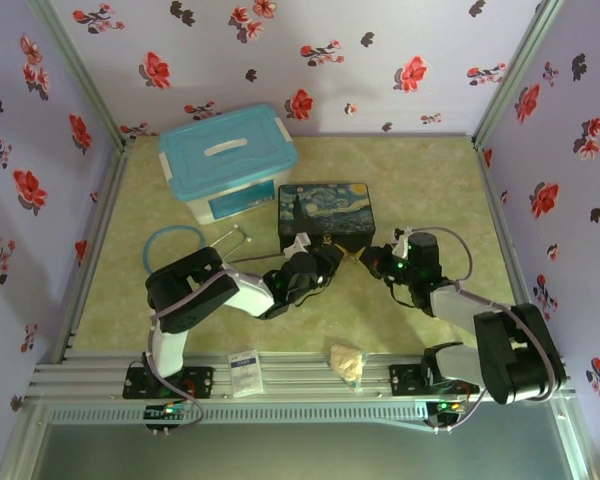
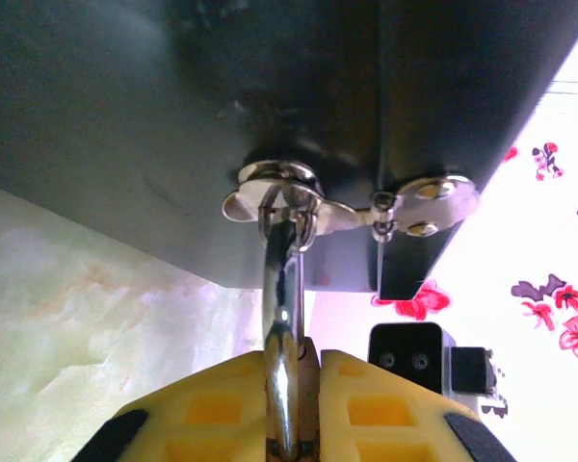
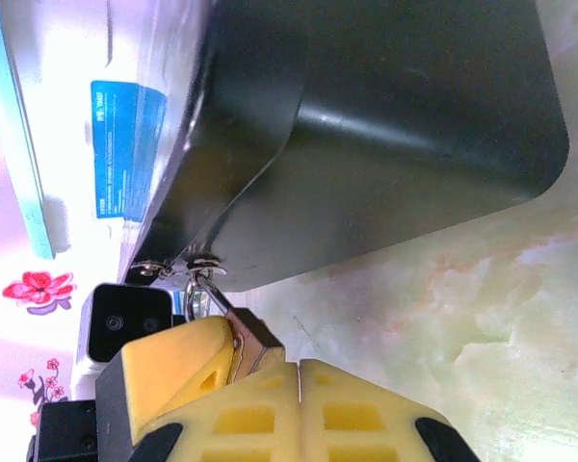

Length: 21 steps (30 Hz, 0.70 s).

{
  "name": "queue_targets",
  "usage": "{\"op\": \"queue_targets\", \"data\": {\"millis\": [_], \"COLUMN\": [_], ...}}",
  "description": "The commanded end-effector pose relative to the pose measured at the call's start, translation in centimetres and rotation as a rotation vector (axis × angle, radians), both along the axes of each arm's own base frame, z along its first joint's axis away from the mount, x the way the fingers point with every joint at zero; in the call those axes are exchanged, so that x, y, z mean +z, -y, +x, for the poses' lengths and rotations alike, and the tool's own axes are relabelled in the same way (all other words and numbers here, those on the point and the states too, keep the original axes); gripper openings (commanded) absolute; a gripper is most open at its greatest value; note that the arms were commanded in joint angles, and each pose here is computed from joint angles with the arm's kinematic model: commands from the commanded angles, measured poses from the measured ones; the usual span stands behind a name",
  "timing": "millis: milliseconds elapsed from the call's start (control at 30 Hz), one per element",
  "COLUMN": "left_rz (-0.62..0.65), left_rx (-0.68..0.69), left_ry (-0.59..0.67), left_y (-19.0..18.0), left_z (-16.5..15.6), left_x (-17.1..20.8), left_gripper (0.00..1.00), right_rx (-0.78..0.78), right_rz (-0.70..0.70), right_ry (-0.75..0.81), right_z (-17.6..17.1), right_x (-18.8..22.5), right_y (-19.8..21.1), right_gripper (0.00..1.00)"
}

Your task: Unlock the padlock with the key

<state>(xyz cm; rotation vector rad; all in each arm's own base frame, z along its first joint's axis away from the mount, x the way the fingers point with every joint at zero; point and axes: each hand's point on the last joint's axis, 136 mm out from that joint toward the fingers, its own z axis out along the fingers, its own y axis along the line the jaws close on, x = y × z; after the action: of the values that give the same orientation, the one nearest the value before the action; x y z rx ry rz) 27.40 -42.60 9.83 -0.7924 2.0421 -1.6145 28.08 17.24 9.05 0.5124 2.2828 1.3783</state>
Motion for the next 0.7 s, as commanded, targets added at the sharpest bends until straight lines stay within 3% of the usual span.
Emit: {"op": "queue_targets", "data": {"millis": [0,233,533,667], "left_rz": [-0.216,-0.244,-0.262,-0.267], "left_rx": [-0.18,-0.191,-0.205,-0.207], "left_ry": [0.074,0.103,0.101,0.106], "left_y": [3.3,3.6,4.1,3.9], "left_z": [-3.8,-3.8,-4.1,-4.0], "left_x": [6.0,7.4,8.0,8.3], "left_gripper": [0.0,0.0,0.0,0.0], "right_rx": [0.031,0.042,0.102,0.12], "right_rz": [0.021,0.12,0.039,-0.08], "right_ry": [0.057,0.034,0.212,0.213], "right_z": [0.5,0.8,0.4,0.0], "right_x": [1.1,1.6,4.5,3.0], "right_y": [-0.6,-1.3,-2.2,-0.9], "right_gripper": [0.0,0.0,0.0,0.0]}}
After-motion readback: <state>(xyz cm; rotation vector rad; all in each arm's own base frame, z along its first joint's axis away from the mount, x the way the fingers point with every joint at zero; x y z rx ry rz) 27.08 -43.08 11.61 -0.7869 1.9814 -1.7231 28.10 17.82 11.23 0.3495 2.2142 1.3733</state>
